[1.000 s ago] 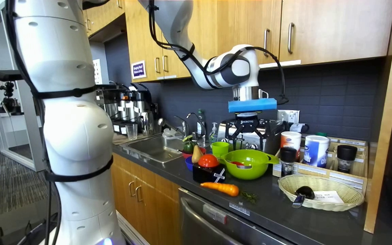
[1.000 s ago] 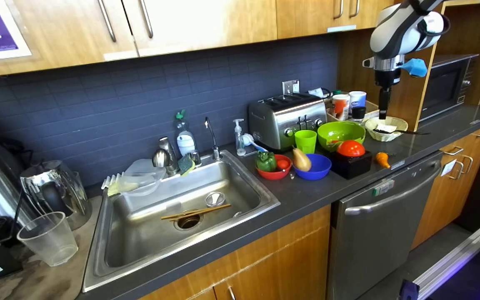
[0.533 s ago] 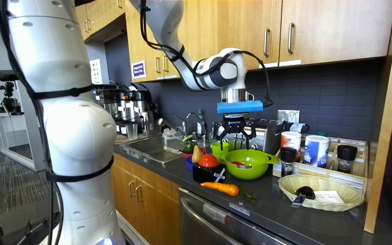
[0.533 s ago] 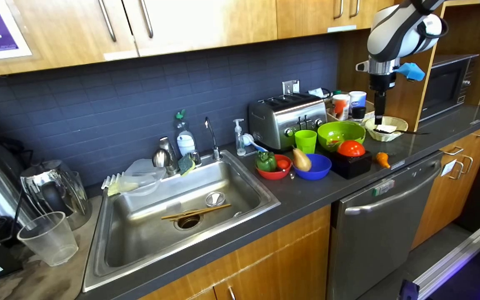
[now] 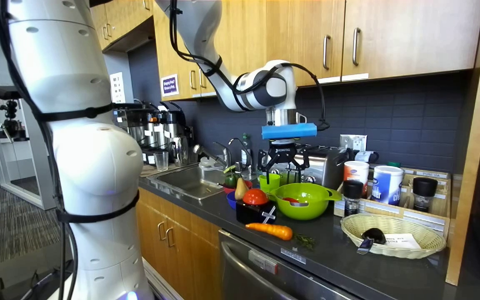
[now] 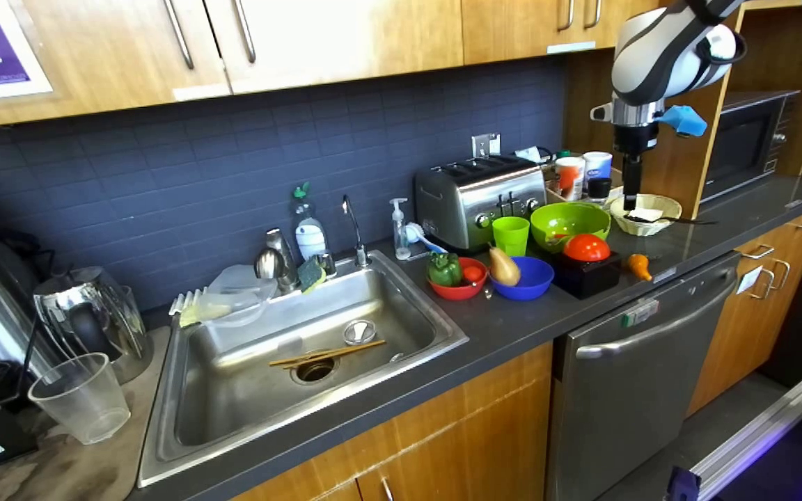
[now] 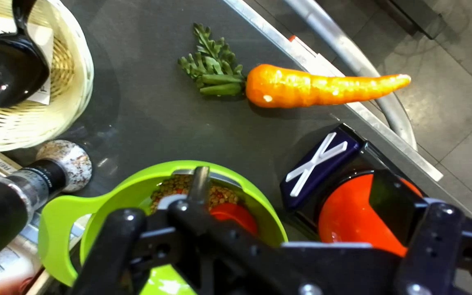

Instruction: Remove the spoon from the green bowl, put it in the white basket and then lift the orange plush toy.

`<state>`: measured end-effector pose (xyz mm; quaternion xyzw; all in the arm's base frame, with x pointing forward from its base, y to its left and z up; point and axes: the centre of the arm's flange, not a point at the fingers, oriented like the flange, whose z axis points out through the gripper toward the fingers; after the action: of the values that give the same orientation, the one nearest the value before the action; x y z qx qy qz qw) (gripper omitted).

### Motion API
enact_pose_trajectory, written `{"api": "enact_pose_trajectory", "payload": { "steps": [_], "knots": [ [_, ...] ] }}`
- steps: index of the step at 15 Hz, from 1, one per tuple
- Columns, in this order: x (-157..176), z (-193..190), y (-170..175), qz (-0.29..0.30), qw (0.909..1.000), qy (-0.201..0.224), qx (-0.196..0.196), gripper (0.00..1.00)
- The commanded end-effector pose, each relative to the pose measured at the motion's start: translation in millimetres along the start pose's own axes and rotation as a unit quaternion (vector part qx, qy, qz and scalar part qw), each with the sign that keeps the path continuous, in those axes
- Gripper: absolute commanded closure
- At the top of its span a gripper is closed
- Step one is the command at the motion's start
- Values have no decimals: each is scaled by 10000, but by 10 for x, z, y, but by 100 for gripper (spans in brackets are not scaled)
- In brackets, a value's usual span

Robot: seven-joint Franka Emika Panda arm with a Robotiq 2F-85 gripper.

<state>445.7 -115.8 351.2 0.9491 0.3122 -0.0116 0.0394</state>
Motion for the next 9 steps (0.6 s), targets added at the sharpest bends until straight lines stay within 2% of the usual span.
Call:
{"api": "enact_pose_trajectory", "payload": {
  "steps": [1, 2, 4, 9],
  "knots": [
    [20, -109, -177, -14, 9998, 5, -207, 25],
    [36, -126, -204, -34, 9997, -12, -258, 27],
    [73, -160, -272, -89, 9993, -25, -359, 39],
    [159, -188, -487, -295, 9982, 4, -519, 78]
  ]
}}
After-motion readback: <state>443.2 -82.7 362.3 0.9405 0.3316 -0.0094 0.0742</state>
